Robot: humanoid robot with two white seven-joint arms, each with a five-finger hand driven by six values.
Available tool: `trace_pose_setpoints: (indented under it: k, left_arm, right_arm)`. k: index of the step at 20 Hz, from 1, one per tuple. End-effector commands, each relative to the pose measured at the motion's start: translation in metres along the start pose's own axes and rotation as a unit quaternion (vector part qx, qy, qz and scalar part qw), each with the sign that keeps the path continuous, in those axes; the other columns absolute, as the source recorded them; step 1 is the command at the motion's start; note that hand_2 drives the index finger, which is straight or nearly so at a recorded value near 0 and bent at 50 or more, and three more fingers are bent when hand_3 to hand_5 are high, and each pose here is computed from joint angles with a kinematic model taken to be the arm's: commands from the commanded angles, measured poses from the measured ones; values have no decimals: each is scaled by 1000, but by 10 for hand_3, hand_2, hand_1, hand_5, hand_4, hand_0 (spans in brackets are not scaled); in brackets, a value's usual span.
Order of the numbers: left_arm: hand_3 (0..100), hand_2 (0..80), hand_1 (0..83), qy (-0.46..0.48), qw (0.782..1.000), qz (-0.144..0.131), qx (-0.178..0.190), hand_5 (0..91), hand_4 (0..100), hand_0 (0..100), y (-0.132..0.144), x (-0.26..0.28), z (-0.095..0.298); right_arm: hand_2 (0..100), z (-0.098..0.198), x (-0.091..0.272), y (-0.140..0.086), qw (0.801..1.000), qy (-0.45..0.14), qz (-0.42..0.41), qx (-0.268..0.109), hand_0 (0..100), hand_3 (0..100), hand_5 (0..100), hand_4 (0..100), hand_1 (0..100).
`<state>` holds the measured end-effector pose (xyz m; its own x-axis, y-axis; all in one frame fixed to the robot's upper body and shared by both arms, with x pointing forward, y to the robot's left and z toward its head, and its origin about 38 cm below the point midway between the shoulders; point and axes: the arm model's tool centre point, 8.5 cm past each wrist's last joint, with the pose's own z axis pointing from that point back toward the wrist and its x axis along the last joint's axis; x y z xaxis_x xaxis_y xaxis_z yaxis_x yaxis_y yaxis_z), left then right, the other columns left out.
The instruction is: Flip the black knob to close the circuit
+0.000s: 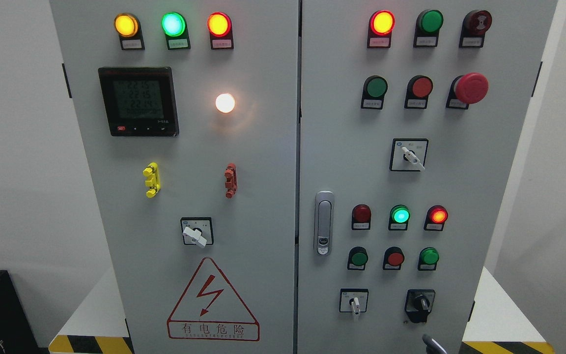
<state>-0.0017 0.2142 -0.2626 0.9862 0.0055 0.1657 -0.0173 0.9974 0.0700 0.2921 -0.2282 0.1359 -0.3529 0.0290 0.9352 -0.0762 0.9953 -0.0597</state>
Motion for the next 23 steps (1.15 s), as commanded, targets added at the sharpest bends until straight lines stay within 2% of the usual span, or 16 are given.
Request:
trace_pose_setpoints:
  k: [1,23]
  left_arm:
    - [0,0,0,9,1000,-22,-4,0,0,0,-1,-7,2]
    - [0,0,0,9,1000,-21,-4,0,0,0,-1,-7,2]
  right_arm:
    - [0,1,1,2,1000,-2,-7,2,0,0,0,0,57]
    - [0,12,0,8,1000,9,-11,6,0,0,0,0,65]
